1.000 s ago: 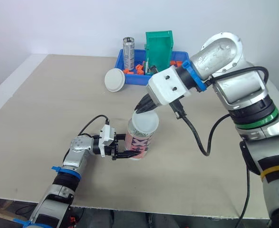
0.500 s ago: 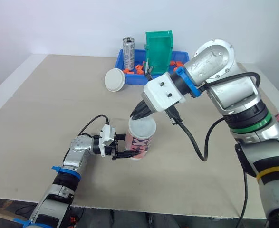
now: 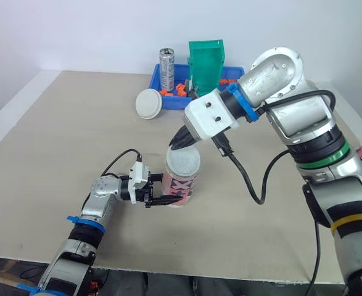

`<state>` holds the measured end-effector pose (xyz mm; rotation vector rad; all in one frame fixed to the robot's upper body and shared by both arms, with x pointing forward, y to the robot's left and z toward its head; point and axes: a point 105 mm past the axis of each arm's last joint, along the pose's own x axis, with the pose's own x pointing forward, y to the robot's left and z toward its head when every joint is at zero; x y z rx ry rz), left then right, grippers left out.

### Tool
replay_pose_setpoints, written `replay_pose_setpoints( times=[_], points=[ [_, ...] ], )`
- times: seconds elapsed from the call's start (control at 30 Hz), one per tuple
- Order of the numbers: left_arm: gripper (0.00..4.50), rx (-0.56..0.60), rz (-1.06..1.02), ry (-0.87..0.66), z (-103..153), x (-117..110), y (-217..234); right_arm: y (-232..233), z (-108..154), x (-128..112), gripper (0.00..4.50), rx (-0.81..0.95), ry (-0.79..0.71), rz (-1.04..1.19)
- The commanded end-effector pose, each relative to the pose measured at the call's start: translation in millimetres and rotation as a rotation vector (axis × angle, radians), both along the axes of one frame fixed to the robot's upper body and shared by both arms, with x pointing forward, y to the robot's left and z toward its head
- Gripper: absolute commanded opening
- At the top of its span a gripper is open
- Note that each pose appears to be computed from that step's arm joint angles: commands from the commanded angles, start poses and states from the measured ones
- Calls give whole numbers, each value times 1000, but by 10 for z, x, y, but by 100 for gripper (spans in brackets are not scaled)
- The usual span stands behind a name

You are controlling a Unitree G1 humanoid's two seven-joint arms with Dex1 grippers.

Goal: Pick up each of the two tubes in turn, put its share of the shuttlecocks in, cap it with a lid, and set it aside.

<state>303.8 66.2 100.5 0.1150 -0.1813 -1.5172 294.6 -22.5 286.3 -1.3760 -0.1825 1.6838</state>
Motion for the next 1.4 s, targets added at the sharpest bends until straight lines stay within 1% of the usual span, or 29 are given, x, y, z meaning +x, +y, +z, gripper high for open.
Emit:
replay_pose_setpoints(
  times=[0.03, 0.3, 0.43, 0.6, 0.7, 0.83, 0.97, 1.0, 1.03, 1.07, 1.1, 1.2, 1.33, 1.4],
  points=[
    [275, 77, 24, 76, -232, -15, 67, -23, 139, -53, 8, 8, -45, 30],
    [275, 79, 26, 77, -235, -11, 79, -84, 14, -147, 8, -40, -18, 56],
    [275, 80, 25, 76, -234, -9, 82, -82, 9, -155, 8, -42, -17, 58],
    [275, 78, 28, 78, -233, -6, 90, -85, -72, -153, 8, -55, -18, 60],
    [275, 78, 30, 80, -237, -9, 97, -112, -135, -138, 8, -86, -58, 66],
    [275, 76, 35, 81, -236, -8, 104, -150, -335, -111, 8, -151, -138, 104],
    [275, 73, 36, 81, -231, -9, 105, -64, -397, -81, 128, -131, -168, 106],
    [275, 73, 36, 81, -231, -10, 104, -52, -399, -77, 173, -125, -167, 104],
    [275, 72, 36, 81, -230, -10, 104, -35, -399, -67, 190, -117, -163, 96],
    [275, 71, 36, 81, -229, -10, 103, -16, -395, -65, 241, -105, -151, 92],
    [275, 71, 37, 81, -228, -10, 103, 13, -374, -54, 257, -84, -142, 81],
    [275, 69, 37, 82, -226, -10, 102, 89, -261, -36, 257, -15, -120, 58],
    [275, 67, 36, 83, -226, -13, 99, 109, 104, -57, 257, 115, -55, 35],
    [275, 66, 37, 83, -227, -13, 98, 34, 249, -90, 257, 145, -5, 29]
  ],
)
